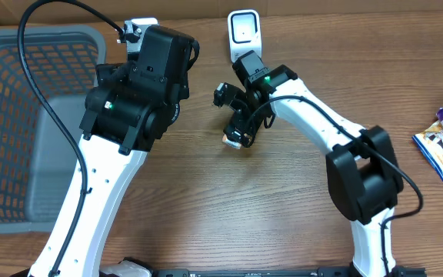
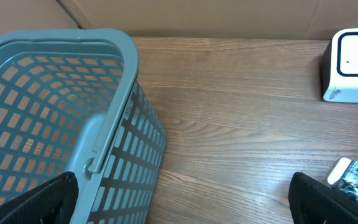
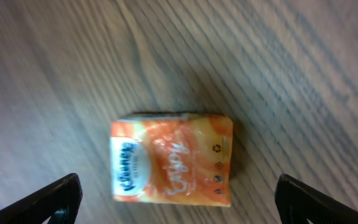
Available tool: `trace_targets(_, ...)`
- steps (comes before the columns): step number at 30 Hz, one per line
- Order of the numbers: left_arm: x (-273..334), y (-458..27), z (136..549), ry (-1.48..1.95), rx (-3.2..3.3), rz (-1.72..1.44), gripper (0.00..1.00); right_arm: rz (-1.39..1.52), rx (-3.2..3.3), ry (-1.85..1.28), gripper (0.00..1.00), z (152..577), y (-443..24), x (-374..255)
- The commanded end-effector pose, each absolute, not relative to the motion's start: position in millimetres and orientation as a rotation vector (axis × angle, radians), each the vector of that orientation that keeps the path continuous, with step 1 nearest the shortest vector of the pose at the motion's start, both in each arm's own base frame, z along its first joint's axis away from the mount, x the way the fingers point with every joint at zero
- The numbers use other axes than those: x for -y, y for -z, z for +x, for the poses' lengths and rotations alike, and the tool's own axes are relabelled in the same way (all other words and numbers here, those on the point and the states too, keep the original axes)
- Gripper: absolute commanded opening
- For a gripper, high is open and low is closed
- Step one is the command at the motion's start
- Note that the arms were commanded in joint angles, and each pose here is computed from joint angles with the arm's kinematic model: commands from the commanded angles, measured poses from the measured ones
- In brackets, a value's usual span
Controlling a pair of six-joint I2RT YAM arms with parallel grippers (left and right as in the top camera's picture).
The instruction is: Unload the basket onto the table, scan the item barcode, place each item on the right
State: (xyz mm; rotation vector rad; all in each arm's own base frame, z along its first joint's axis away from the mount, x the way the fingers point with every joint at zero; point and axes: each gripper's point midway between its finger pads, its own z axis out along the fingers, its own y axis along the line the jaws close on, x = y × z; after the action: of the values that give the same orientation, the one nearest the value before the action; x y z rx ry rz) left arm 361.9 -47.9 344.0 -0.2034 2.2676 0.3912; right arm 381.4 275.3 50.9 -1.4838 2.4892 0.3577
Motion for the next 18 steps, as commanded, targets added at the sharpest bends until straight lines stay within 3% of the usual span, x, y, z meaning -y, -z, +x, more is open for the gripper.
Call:
trace_targets(1, 46, -340, 364, -0.410, -2.273, -0.202, 0.99, -1.494, -2.560, -0.278, 1.00, 381, -23, -263)
trace_targets(9, 46, -340, 364, -0.422, -2.277, -0.177, 1.00, -1.532, -2.653, -0.288, 1.00, 368, 9, -256)
trace_targets(18, 46, -340, 364, -0.421, -2.277, -0.177, 1.00, -1.598, -2.645, -0.307, 1.00, 353, 13, -269)
